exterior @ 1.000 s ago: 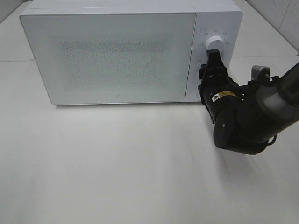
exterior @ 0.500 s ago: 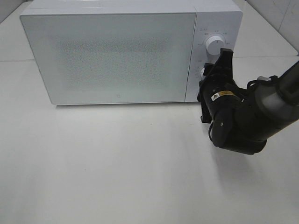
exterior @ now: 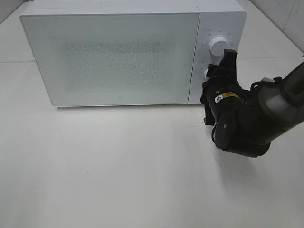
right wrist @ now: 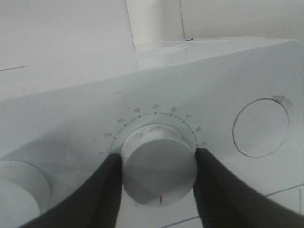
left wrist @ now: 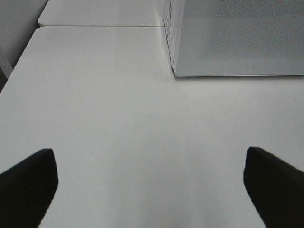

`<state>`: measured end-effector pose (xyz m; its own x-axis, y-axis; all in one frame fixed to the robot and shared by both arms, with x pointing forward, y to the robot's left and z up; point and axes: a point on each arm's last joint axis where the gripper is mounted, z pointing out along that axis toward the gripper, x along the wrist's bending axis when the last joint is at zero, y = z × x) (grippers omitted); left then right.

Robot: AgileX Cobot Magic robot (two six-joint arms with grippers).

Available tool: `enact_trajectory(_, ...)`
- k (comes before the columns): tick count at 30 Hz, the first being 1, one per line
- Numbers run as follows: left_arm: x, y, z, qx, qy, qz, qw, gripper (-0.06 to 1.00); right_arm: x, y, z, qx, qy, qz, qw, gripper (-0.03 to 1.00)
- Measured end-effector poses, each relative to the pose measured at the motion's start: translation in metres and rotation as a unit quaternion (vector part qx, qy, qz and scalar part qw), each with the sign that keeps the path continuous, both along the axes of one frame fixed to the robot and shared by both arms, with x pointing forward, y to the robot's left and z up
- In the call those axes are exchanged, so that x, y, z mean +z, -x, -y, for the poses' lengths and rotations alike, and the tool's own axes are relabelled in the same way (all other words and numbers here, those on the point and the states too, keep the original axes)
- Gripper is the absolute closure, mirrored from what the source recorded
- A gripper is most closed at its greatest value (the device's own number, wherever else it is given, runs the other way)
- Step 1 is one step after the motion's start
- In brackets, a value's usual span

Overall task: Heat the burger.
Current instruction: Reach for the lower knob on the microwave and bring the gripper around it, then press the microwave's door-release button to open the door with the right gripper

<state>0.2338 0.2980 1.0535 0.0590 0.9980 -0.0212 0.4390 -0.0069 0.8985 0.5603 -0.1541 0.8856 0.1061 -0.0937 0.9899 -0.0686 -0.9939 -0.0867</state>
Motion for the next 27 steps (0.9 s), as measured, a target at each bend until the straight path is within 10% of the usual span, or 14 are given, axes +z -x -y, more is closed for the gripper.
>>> enact_trajectory(27, 0.0, 0.0, 0.0, 0.0, 0.0, 0.0, 1.0, -0.04, 0.011, 0.005, 0.016, -0.048, 0.013, -0.001, 0.999, 0.34)
